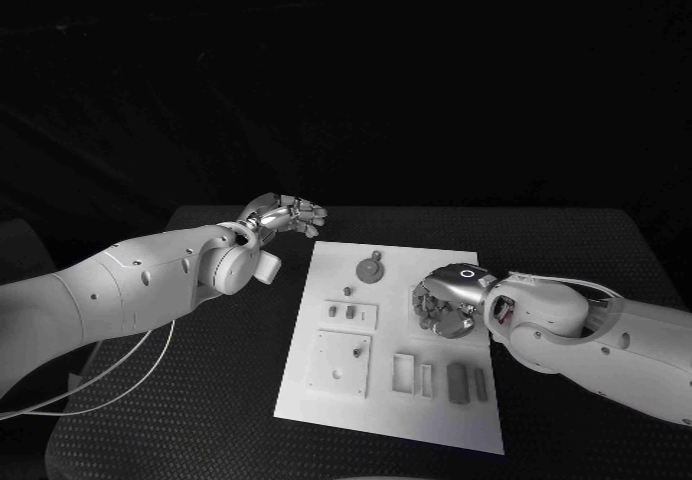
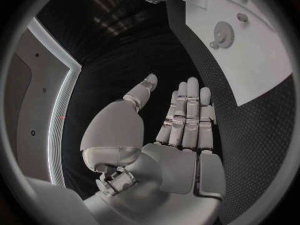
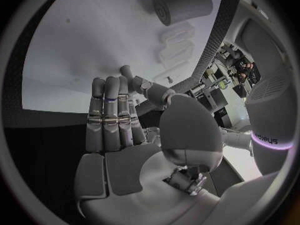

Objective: Assemble the parts on the task board

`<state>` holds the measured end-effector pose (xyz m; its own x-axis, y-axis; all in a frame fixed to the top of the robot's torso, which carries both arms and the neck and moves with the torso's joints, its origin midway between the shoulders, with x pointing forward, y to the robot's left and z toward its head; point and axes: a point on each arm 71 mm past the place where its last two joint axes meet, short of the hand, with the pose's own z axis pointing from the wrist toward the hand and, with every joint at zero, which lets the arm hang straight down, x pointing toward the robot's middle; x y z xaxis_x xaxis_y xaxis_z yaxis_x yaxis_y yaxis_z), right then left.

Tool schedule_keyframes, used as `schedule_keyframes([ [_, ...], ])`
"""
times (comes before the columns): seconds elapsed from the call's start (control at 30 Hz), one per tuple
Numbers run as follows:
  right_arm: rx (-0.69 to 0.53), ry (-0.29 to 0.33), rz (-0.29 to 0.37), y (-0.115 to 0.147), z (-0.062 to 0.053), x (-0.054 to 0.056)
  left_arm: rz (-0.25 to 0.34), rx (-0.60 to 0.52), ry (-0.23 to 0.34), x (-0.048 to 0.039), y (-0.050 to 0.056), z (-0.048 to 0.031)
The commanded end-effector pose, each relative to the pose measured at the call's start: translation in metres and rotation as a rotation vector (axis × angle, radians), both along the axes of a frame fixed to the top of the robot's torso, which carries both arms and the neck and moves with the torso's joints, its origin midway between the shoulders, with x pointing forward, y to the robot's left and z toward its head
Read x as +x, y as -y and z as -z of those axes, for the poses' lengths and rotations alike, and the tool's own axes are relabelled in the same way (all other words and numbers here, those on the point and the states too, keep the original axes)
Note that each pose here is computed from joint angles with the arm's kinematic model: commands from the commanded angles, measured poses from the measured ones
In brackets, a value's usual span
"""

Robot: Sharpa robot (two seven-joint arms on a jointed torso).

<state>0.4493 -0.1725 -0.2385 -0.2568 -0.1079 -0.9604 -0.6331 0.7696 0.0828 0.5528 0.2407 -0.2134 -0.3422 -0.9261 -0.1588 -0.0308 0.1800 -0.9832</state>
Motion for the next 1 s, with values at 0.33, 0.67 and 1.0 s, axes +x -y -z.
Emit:
schedule_keyframes([
  [0.33,0.112,-0.009,0.016,-0.001,-0.03,0.002,0.011,-0.014,0.004,0.0011,0.003,-0.0008],
  [0.67,0.198,-0.033,-0.04,-0.027,-0.043,-0.005,0.011,-0.014,0.005,0.0014,0.005,-0.0008],
  [1.0,0.233,-0.044,-0.192,-0.09,-0.028,-0.027,0.003,-0.013,0.01,0.0041,0.007,-0.0008],
])
